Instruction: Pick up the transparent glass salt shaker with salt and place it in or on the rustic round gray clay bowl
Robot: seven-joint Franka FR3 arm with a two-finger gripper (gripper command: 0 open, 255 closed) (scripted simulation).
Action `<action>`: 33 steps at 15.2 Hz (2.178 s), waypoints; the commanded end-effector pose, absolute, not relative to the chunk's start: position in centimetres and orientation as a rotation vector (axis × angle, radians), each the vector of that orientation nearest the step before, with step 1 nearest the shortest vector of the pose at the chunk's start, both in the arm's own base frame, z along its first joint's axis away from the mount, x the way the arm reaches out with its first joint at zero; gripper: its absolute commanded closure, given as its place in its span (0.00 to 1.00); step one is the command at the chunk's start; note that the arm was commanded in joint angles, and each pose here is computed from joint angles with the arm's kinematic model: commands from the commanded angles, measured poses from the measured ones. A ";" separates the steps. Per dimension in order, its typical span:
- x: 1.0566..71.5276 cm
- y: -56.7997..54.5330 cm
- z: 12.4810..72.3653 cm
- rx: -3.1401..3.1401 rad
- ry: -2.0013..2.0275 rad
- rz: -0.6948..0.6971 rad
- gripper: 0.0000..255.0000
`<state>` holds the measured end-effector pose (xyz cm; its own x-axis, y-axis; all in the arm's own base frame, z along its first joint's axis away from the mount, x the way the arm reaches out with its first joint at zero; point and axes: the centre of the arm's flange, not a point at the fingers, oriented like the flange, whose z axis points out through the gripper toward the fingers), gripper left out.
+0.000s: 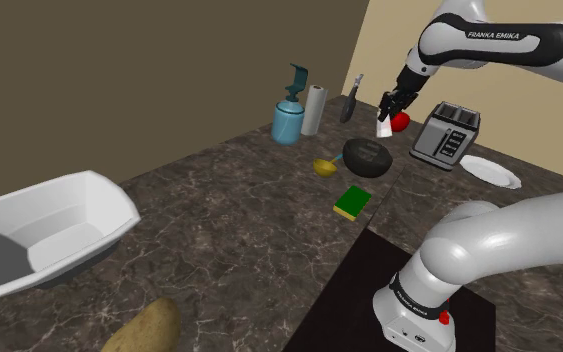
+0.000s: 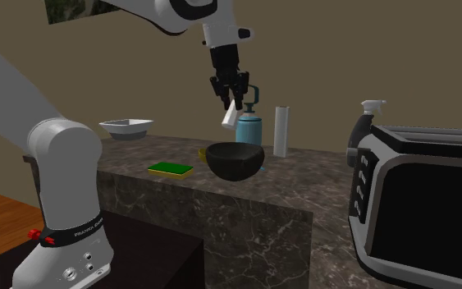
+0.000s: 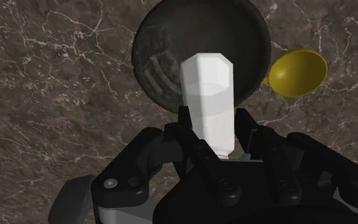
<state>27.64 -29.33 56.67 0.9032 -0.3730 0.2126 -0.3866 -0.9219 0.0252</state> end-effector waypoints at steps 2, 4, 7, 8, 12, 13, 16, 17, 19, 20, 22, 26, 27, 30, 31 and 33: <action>27.6 -29.2 55.1 2.999 -0.599 0.316 1.00; 27.6 -29.2 54.0 2.999 -0.599 0.316 1.00; 27.6 -29.2 52.4 2.999 -0.599 0.316 1.00; 27.6 -29.2 51.9 2.999 -0.599 0.316 1.00; 27.6 -29.2 50.4 2.999 -0.599 0.316 1.00; 27.6 -29.2 50.4 2.999 -0.599 0.316 1.00; 27.6 -29.2 50.4 2.999 -0.599 0.316 1.00; 27.6 -29.2 50.4 2.999 -0.599 0.316 1.00; 27.6 -29.2 50.4 2.999 -0.599 0.316 1.00; 27.6 -29.2 50.4 2.999 -0.599 0.316 0.00; 27.6 -29.2 50.4 2.999 -0.599 0.316 0.00; 27.4 -29.1 51.6 2.999 -0.599 0.316 0.00; 27.1 -28.9 52.9 2.999 -0.599 0.316 0.00; 26.7 -28.7 55.2 2.999 -0.599 0.316 0.00; 26.7 -28.7 55.2 2.999 -0.599 0.316 0.00; 26.7 -28.7 55.2 2.999 -0.599 0.316 0.00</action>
<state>26.71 -28.74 55.21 0.9031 -0.3727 0.2135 -0.3865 -0.9219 0.0254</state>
